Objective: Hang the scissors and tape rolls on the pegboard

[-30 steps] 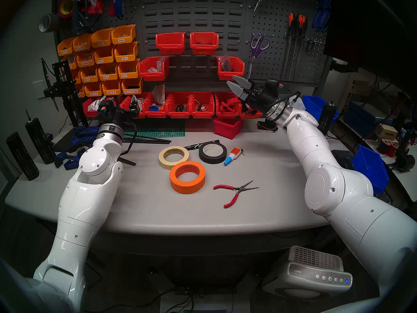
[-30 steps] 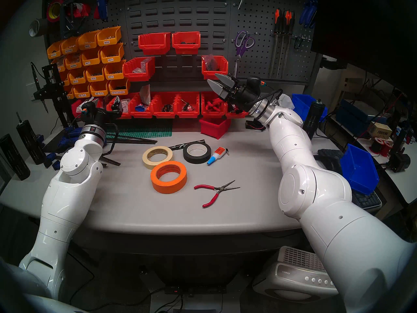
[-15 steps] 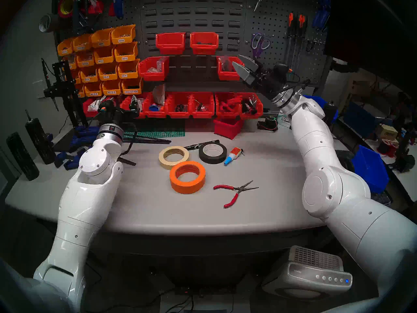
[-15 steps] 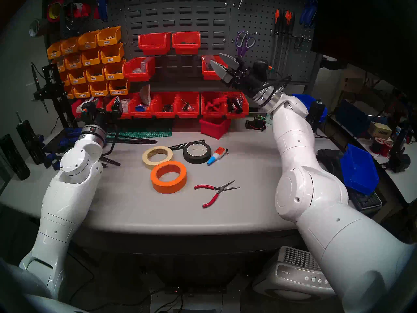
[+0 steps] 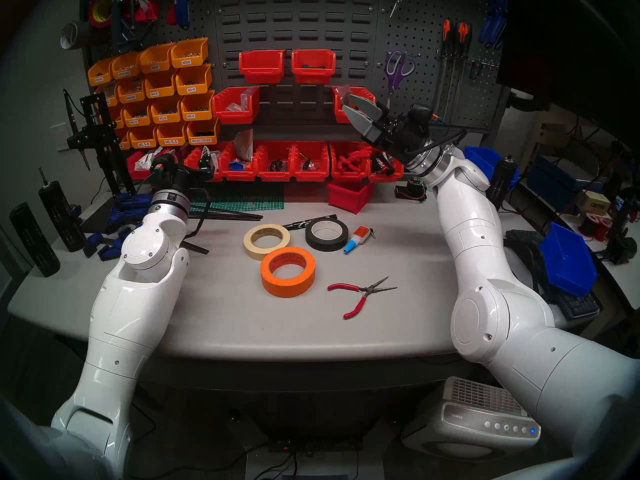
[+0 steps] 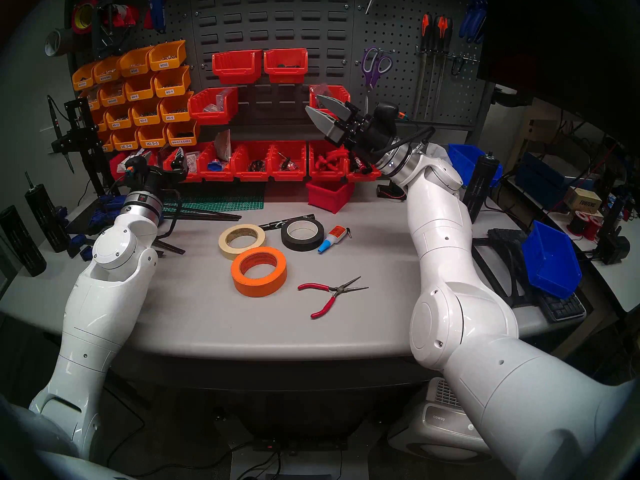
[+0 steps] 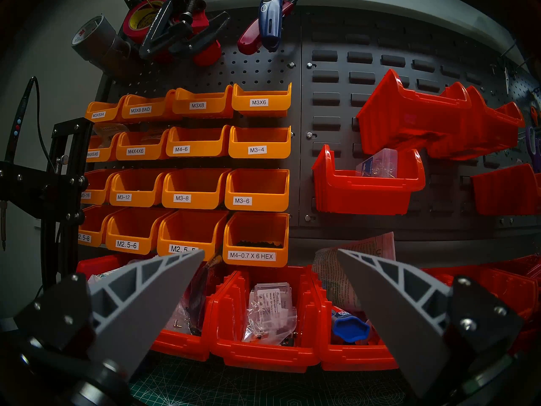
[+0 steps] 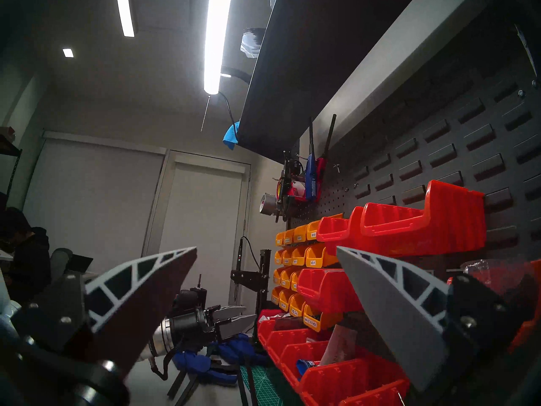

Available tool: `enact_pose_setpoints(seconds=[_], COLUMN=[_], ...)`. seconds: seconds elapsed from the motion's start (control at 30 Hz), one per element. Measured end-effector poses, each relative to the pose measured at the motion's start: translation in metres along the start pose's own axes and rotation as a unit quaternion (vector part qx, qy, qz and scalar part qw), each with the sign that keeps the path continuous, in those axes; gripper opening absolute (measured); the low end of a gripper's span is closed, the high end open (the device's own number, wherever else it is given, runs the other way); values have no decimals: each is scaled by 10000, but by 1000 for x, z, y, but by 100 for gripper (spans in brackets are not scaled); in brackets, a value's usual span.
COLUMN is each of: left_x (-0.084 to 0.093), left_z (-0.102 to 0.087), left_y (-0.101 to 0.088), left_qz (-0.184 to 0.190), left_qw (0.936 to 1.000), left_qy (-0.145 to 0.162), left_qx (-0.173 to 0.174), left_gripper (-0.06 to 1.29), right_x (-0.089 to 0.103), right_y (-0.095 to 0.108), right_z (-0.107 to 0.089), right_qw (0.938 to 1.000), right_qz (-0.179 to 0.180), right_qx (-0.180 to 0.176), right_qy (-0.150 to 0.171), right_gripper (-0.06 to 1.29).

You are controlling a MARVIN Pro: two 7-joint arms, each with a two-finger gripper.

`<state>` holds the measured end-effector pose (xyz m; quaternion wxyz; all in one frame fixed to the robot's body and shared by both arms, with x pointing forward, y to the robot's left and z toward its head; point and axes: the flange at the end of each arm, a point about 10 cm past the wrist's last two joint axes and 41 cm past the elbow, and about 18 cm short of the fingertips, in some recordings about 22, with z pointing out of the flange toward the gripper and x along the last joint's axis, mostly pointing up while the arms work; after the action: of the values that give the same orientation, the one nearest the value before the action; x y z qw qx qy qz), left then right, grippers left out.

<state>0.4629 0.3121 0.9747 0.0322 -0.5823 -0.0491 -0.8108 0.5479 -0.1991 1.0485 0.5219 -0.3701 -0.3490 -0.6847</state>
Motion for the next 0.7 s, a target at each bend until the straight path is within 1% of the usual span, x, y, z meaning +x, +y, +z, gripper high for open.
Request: enact_pose_setpoints(seconds=[0.43,0.7], left_x=[0,0], left_z=[0,0], left_y=[0,0], left_qz=[0,-1], left_qw=[10000,10000], left_qy=[2,5], left_qx=[-1,0], left_gripper=[123,123], right_x=[-20,-31], right_y=[-31,-52], right_z=[-5,-11], right_qw=[9983,9948], right_qz=[499,861], right_qx=[157,226], right_qy=[-241,-496], right_gripper=[124,124])
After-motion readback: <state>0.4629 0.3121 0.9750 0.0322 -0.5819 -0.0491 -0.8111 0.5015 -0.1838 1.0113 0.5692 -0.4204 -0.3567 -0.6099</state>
